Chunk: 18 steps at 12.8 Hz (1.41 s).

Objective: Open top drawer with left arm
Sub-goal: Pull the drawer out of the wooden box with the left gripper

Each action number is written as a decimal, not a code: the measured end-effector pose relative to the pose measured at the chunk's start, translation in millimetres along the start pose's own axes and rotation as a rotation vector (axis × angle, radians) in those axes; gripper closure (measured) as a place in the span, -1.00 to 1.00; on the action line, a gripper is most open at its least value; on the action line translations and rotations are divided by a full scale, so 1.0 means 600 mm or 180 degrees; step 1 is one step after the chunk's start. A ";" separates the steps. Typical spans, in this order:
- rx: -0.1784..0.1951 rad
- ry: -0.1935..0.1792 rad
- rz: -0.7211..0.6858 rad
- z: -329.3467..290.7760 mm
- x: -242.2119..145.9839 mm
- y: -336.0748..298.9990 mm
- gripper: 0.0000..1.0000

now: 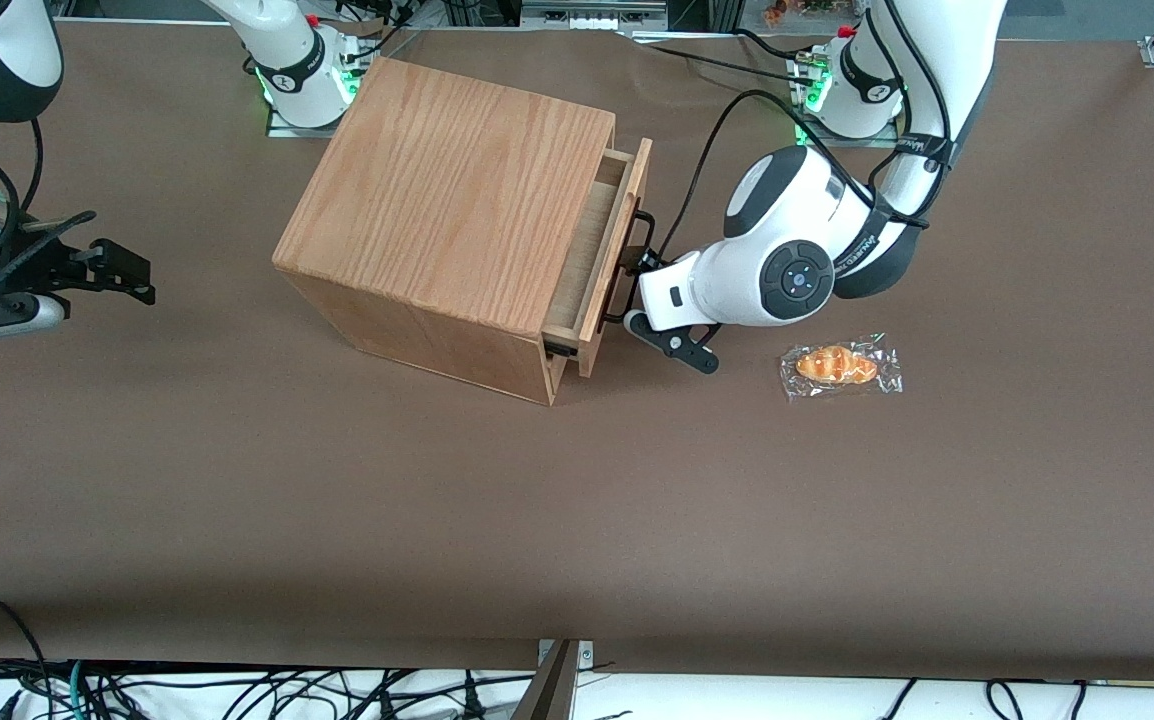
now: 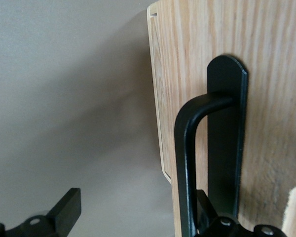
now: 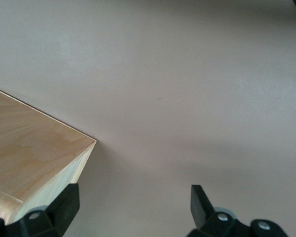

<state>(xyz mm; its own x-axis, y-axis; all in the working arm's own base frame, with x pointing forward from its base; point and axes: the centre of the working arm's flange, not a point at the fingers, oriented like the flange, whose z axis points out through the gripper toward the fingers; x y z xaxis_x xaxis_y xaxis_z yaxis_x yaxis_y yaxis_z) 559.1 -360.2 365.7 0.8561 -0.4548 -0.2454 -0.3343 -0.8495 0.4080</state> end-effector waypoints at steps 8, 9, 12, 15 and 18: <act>-0.0070 -0.0044 0.0131 -0.035 -0.006 -0.081 -1.00; -0.0078 -0.0049 0.0141 -0.038 -0.007 -0.088 -1.00; -0.0095 -0.0068 0.0211 -0.043 -0.009 -0.101 -1.00; -0.0116 -0.0088 0.0262 -0.048 -0.012 -0.116 -1.00; -0.0137 -0.0104 0.0283 -0.055 -0.015 -0.133 -1.00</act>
<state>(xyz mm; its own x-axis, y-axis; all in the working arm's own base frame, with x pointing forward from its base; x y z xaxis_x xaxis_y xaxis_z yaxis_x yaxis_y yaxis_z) 590.9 -279.3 364.2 0.8103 -0.5369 -0.2349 -0.3905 -0.7936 0.4666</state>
